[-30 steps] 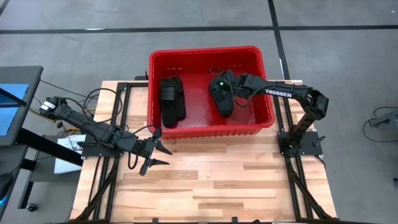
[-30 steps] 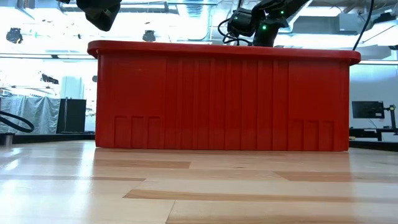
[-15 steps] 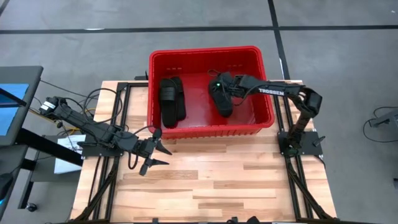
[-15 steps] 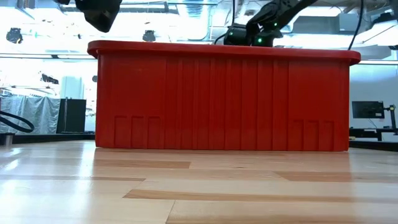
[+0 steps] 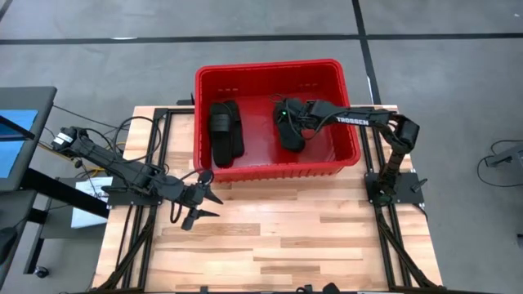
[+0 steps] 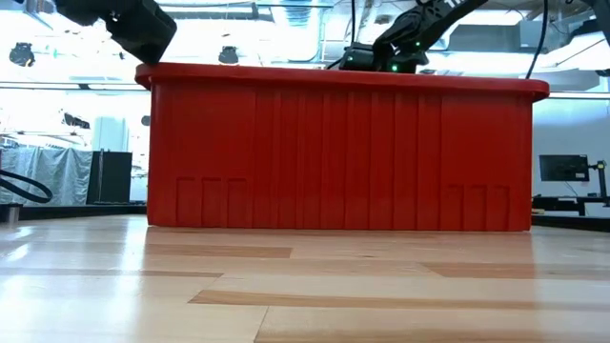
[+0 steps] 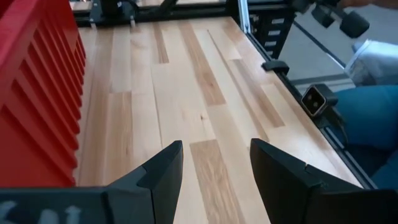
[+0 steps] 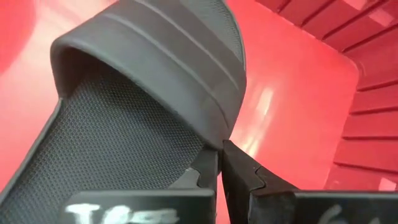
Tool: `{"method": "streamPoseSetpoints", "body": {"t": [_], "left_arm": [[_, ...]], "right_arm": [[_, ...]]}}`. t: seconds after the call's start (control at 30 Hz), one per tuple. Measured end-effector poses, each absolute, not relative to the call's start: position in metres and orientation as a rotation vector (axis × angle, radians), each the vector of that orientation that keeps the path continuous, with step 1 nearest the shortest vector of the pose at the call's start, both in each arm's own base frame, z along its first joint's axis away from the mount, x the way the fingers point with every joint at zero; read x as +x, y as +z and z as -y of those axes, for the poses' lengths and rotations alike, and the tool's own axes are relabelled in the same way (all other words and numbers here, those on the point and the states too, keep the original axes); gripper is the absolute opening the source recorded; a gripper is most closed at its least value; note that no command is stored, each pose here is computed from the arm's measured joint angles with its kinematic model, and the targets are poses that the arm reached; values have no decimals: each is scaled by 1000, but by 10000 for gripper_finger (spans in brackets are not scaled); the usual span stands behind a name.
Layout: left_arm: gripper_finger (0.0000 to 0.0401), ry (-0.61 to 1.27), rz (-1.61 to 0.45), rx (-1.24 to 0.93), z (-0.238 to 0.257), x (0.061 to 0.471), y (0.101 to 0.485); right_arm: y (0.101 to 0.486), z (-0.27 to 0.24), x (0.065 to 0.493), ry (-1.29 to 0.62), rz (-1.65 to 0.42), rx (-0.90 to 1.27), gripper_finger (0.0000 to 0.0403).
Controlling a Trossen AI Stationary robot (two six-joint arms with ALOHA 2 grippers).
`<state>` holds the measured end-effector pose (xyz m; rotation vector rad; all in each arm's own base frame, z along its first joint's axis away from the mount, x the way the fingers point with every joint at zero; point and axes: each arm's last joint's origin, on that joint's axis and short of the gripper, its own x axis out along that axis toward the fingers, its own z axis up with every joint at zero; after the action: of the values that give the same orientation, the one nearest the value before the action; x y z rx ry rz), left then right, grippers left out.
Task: Pick and place slides into bin
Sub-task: Put the black slides into the red bin
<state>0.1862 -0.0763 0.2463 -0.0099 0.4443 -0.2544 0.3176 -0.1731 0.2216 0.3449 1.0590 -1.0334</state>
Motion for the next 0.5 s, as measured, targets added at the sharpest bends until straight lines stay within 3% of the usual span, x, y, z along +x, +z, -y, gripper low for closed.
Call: {"method": "streamPoseSetpoints", "body": {"t": [0.5], "left_arm": [[178,-254,-463,-5,76,186,245]], "right_arm": [[223,172,313,-1039,-1107,343,0]]}}
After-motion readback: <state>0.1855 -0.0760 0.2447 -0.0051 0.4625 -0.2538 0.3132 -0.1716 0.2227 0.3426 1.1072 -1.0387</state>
